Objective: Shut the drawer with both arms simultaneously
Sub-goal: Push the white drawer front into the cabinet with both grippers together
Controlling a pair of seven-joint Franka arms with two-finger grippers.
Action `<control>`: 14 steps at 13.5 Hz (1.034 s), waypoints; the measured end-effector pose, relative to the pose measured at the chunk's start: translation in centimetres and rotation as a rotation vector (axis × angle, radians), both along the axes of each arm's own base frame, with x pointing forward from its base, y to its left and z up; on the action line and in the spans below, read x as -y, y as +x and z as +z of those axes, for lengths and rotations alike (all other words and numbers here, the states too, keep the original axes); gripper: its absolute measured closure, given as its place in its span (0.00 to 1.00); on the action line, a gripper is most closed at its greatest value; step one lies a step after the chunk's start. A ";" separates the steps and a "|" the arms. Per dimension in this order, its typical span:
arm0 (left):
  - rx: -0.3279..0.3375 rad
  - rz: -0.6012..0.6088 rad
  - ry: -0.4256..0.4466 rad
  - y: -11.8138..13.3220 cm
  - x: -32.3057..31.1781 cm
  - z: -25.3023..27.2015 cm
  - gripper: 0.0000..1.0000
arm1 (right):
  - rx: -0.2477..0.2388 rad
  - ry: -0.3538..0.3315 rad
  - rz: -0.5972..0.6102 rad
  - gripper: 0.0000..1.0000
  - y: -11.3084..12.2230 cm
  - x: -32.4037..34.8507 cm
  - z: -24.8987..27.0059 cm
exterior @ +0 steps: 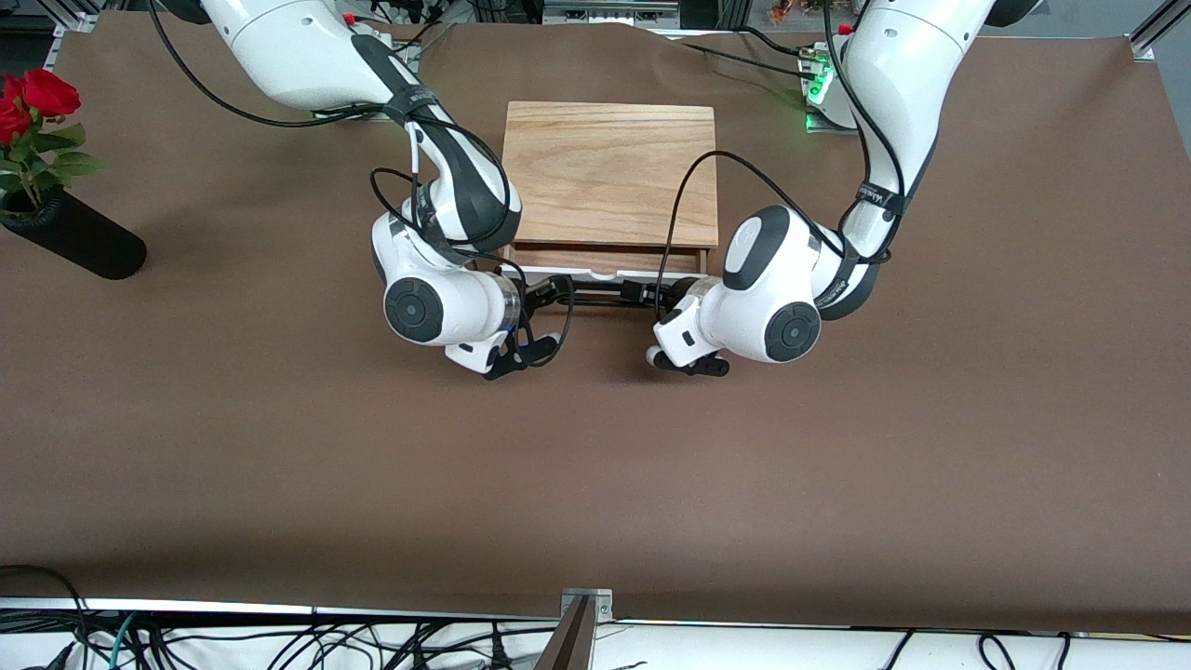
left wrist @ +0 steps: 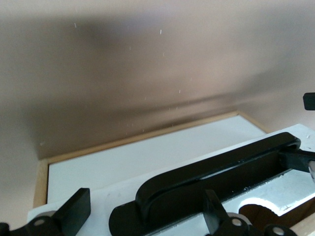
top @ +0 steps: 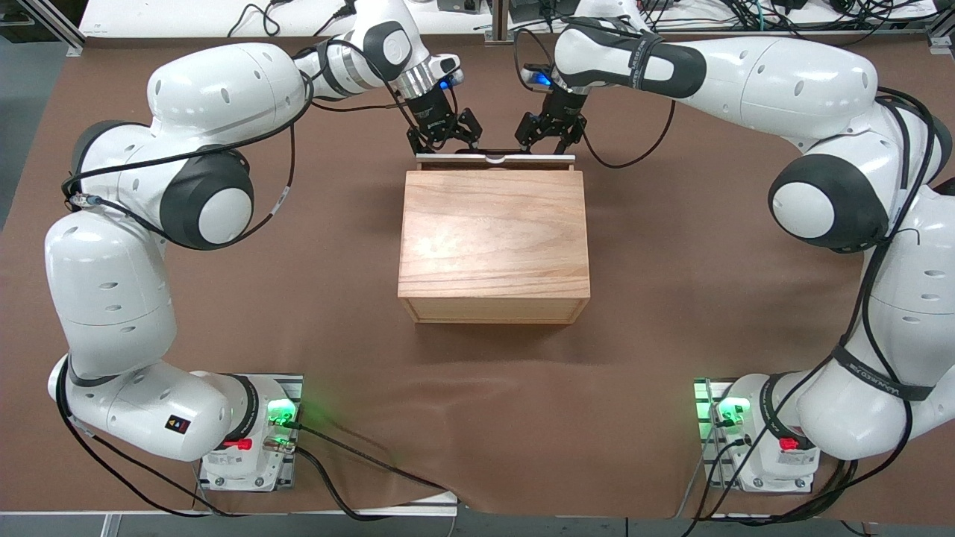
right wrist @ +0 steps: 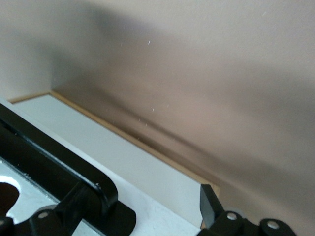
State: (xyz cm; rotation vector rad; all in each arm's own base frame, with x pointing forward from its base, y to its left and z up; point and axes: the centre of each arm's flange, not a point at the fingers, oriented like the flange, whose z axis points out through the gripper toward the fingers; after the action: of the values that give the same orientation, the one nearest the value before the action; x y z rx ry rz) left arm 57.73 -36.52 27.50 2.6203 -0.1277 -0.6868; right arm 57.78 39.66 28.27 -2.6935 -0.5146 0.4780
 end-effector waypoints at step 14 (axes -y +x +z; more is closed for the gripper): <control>-0.125 -0.059 0.009 -2.0 0.2 -0.9 0.00 | -0.114 -0.021 0.080 0.00 -2.7 -1.4 0.0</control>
State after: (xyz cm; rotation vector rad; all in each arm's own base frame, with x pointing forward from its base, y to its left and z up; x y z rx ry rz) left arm 55.78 -36.69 26.62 2.5829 -0.1653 -0.8712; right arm 55.11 41.05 28.31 -2.6545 -0.5901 0.6582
